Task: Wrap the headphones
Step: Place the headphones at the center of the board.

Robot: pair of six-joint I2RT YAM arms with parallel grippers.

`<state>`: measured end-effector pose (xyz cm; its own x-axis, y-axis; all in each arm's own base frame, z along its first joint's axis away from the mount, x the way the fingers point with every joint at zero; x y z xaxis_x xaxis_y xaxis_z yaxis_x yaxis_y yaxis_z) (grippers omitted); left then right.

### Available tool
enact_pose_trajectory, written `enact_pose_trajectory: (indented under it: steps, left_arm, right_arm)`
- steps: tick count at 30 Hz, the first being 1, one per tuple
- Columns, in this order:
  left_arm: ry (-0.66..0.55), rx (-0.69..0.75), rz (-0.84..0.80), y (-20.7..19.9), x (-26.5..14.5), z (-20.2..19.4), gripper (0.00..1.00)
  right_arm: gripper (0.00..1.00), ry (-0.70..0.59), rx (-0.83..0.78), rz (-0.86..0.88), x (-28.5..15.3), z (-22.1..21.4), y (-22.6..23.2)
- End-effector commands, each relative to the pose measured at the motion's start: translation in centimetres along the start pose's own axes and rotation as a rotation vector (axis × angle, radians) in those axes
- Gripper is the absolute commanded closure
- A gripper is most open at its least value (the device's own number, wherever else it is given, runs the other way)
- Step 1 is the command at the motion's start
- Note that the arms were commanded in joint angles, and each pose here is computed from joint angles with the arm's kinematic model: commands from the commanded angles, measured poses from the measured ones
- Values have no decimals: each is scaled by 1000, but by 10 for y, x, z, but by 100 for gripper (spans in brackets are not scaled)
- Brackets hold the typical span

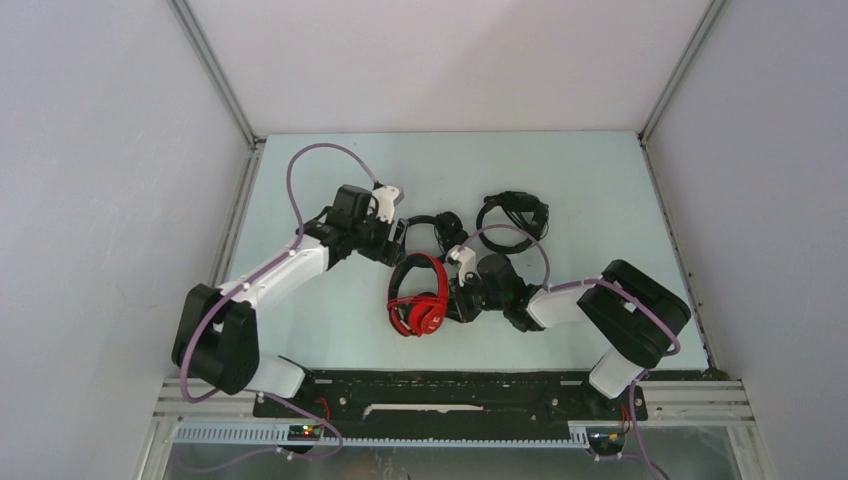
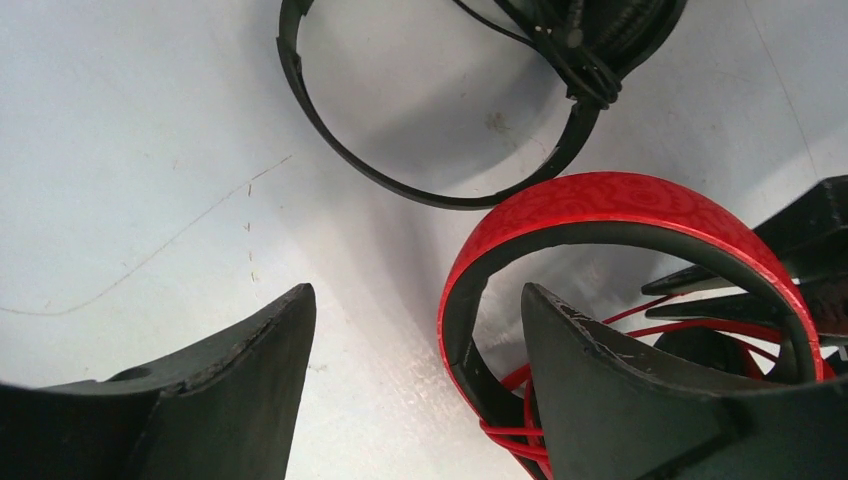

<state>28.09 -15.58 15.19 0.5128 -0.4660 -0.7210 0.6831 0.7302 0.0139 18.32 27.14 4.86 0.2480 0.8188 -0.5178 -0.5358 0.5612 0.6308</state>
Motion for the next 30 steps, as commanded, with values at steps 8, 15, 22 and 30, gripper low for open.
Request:
enact_pose_trajectory:
  steps: [8,15,22,30]
  left_arm:
    - [53,-93,10,-4,8,-13,27]
    - [71,-71,-15,-7,15,-6,27]
    - [45,-46,-25,-8,13,9,28]
    - [16,-71,-41,-12,4,27,27]
  right_arm:
    - [80,-36,-52,-68,-15,3,0]
    - [79,-47,-18,-146,-31,0,-2]
    - [71,-41,51,-218,-55,-4,3]
    - [65,-175,108,-294,-94,11,13]
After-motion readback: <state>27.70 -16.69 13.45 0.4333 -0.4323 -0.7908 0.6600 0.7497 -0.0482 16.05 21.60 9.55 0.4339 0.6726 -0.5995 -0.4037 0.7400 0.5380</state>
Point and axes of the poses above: each gripper's point midway between its finger pads, its own x axis out along the fingers, its own y axis along the line the jaws close on, z = x × y, the point moved 6 cm from there along -x, back along the fingers, and after that the axes turned 15 degrees about x, right-handed, at the moved point
